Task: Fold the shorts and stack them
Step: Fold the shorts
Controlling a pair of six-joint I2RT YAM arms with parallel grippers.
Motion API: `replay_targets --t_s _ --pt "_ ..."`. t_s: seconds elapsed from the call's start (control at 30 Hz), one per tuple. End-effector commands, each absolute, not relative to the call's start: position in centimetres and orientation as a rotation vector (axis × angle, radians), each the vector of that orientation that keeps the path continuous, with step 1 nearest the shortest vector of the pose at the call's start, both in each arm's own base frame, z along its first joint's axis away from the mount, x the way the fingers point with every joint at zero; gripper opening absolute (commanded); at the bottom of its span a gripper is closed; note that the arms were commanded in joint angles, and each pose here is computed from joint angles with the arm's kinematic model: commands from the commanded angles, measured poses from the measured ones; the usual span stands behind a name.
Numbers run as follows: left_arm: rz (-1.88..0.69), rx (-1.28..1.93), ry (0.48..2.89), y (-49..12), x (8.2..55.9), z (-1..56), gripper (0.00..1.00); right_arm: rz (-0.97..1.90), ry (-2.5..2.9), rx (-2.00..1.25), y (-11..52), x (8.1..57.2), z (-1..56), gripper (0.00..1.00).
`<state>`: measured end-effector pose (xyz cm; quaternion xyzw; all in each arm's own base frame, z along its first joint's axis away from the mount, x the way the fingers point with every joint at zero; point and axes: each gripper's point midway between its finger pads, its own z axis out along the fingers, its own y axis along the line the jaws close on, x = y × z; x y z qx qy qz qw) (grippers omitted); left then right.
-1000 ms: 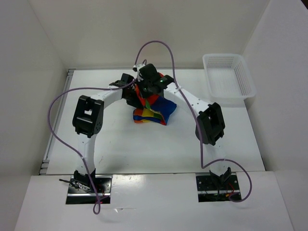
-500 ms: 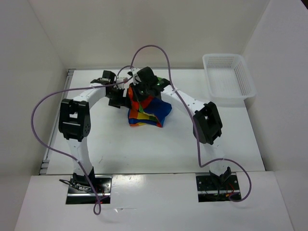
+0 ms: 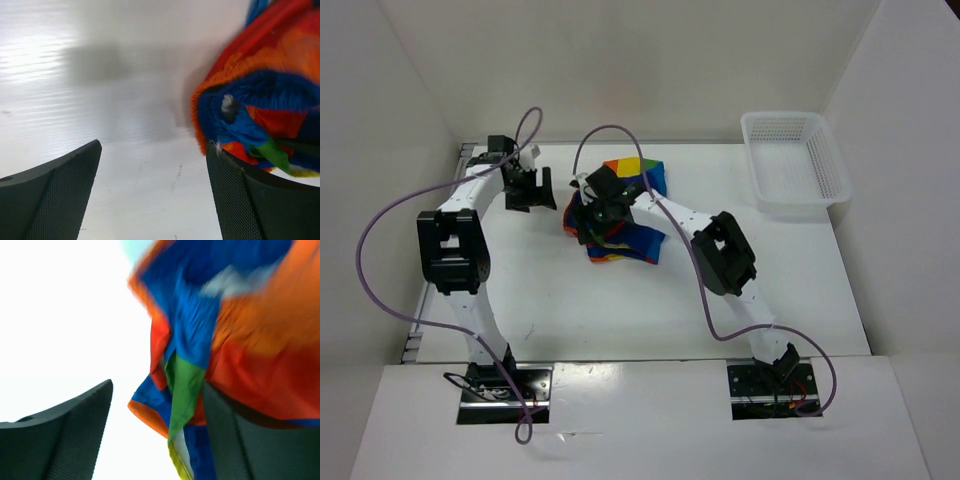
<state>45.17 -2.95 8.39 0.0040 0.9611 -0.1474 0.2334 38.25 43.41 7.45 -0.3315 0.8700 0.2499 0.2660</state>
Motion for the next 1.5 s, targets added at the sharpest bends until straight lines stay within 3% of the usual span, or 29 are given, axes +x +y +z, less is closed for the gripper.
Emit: replay_targets --t_s 0.0,0.17,0.3,0.37,0.43,0.53,0.57,0.67,0.9,1.1,1.27,1.4,1.47 --pt "-0.373 0.000 2.497 -1.8 47.0 13.5 0.92 0.729 2.387 -0.929 44.2 36.8 7.2 0.78" --pt "-0.407 0.027 2.445 -2.0 47.1 15.5 0.92 0.789 2.251 -0.867 44.7 37.2 13.2 0.82" --pt "-0.486 0.162 2.349 -4.5 46.8 19.2 0.92 0.794 2.067 -0.724 43.0 37.2 21.7 0.83" --pt "-0.522 0.266 2.352 -6.7 46.1 19.1 0.92 0.769 2.073 -0.635 41.6 36.9 21.8 0.77" --pt "-0.559 0.355 2.371 -8.5 45.3 18.1 0.92 0.701 2.108 -0.550 39.4 36.5 21.3 0.64" --pt "-0.643 0.483 2.430 -12.2 43.5 15.4 0.92 0.600 2.200 -0.414 36.0 37.5 18.5 0.35" --pt "-0.647 0.522 2.431 -13.0 43.4 15.0 0.92 0.570 2.222 -0.379 35.2 37.8 17.6 0.19" --pt "-0.587 0.585 2.484 -15.0 43.0 12.5 0.92 0.507 2.279 -0.289 33.4 38.4 15.5 0.00" --pt "-0.668 0.743 2.385 -21.0 42.3 13.6 0.93 0.474 2.439 -0.129 31.7 39.2 7.2 0.00" --pt "-0.327 0.555 2.701 -16.6 45.1 2.2 0.91 0.487 2.519 -0.048 30.8 39.3 3.4 0.00" --pt "-0.260 0.505 2.751 -14.2 44.5 0.8 0.85 0.428 2.634 0.008 28.4 37.7 -0.7 0.00" --pt "-0.251 0.552 2.733 -13.9 44.1 1.1 0.84 0.548 2.552 -0.098 29.1 37.9 2.8 0.00" --pt "-0.268 0.587 2.728 -14.5 43.6 1.2 0.83 0.560 2.391 -0.133 28.9 39.1 8.8 0.00"
